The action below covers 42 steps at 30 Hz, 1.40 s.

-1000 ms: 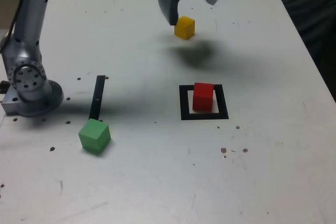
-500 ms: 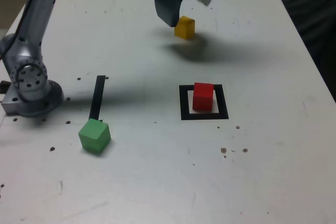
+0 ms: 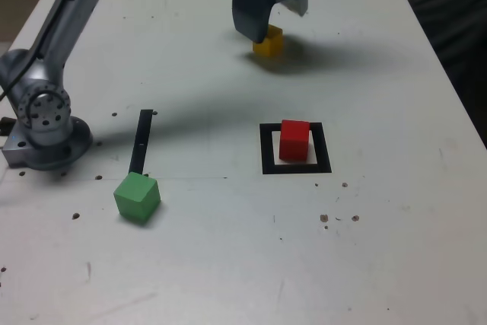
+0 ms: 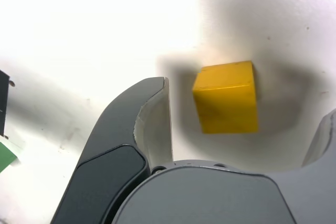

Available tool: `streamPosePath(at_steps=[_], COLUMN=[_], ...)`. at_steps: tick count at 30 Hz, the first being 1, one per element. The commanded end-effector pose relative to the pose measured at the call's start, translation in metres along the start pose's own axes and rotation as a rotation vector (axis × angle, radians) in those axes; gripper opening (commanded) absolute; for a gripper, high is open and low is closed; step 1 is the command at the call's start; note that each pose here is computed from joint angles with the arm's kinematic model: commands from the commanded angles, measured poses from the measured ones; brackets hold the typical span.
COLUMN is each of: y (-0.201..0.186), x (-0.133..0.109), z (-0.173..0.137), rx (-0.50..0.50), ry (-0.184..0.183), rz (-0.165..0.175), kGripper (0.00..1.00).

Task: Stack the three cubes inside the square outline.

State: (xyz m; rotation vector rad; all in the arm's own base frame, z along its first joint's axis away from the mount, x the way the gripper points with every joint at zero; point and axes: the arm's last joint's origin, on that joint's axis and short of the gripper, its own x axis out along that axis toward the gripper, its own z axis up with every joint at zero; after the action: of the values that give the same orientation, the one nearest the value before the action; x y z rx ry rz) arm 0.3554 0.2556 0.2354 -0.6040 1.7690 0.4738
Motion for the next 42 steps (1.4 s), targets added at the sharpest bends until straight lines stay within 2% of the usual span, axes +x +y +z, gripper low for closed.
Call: streamPosePath(at_steps=[1, 8, 11, 16, 20, 42], y=[0.001, 0.002, 0.002, 0.002, 0.002, 0.0], x=[0.006, 0.014, 0.015, 0.014, 0.012, 0.011], z=[0.005, 0.012, 0.013, 0.015, 0.015, 0.014], rx=[0.003, 0.005, 0.004, 0.004, 0.006, 0.013], ry=[0.024, 0.051, 0.056, 0.048, 0.038, 0.037], rz=[-0.011, -0.033, -0.035, -0.033, -0.029, -0.028], kGripper=[0.94, 0.86, 0.73, 0.42, 0.3, 0.29])
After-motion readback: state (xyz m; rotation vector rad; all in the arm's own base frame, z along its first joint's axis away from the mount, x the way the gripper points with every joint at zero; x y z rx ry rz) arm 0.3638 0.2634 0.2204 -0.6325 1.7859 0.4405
